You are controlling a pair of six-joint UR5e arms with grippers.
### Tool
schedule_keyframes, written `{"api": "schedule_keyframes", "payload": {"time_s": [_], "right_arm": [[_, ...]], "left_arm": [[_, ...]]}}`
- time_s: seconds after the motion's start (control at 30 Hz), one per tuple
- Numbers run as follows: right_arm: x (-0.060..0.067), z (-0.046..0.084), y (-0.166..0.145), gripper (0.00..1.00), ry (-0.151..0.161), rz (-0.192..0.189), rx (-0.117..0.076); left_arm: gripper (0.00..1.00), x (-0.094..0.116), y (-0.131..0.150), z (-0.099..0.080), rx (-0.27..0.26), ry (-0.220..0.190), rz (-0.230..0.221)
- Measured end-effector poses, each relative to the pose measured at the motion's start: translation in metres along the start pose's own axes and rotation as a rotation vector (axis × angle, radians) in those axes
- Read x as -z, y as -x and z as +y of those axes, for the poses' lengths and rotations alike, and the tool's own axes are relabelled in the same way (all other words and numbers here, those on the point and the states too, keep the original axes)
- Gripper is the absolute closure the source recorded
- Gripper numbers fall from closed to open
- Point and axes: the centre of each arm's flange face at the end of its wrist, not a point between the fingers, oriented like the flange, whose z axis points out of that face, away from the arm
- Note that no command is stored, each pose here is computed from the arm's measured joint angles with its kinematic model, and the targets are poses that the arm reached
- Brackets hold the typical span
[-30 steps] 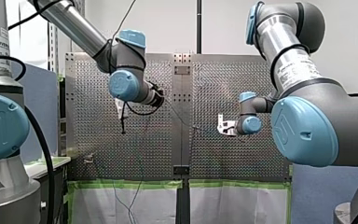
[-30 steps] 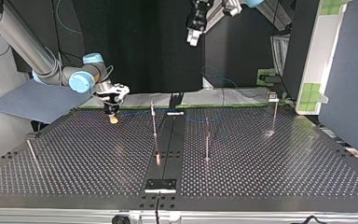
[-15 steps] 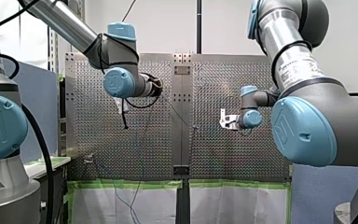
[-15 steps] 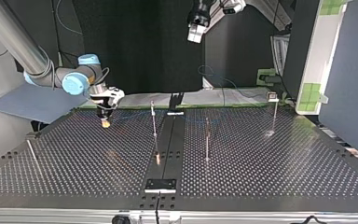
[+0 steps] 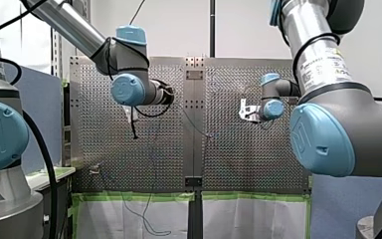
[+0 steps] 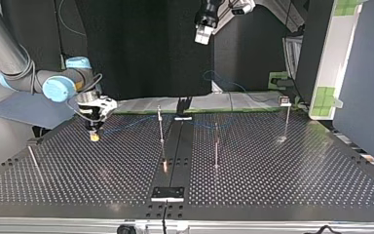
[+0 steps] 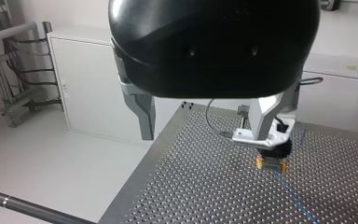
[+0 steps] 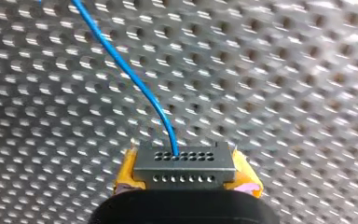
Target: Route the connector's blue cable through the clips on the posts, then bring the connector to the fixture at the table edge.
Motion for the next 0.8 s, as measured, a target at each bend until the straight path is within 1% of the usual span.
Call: {"api": "schedule_keyframes", "payload": {"time_s": [0.1, 0.2, 0.27, 0.33, 0.5, 0.6, 0.7, 0.8], "right_arm": [[0.004, 0.004, -0.016, 1.00, 0.009, 0.018, -0.007], [0.010, 0.008, -0.033, 1.00, 0.029, 0.030, -0.009], [0.015, 0.012, -0.045, 1.00, 0.049, 0.035, -0.008], [0.019, 0.016, -0.054, 1.00, 0.070, 0.038, -0.004], [0.032, 0.027, -0.079, 1.00, 0.130, 0.042, 0.014], [0.040, 0.034, -0.093, 1.00, 0.166, 0.044, 0.019], [0.048, 0.041, -0.105, 1.00, 0.193, 0.046, 0.020], [0.057, 0.051, -0.119, 1.00, 0.230, 0.048, 0.023]], "left_arm": [[0.00, 0.000, -0.005, 0.000, -0.016, 0.001, 0.012], [0.00, 0.000, -0.013, 0.001, -0.043, 0.003, 0.035], [0.00, 0.000, -0.018, 0.002, -0.060, 0.006, 0.052], [0.00, 0.001, -0.025, 0.004, -0.079, 0.011, 0.074], [0.00, 0.005, -0.043, 0.009, -0.115, 0.021, 0.130], [0.00, 0.007, -0.043, 0.010, -0.113, 0.021, 0.130], [0.00, 0.008, -0.036, 0.010, -0.104, 0.020, 0.115], [0.00, 0.011, -0.028, 0.011, -0.094, 0.020, 0.098]]}}
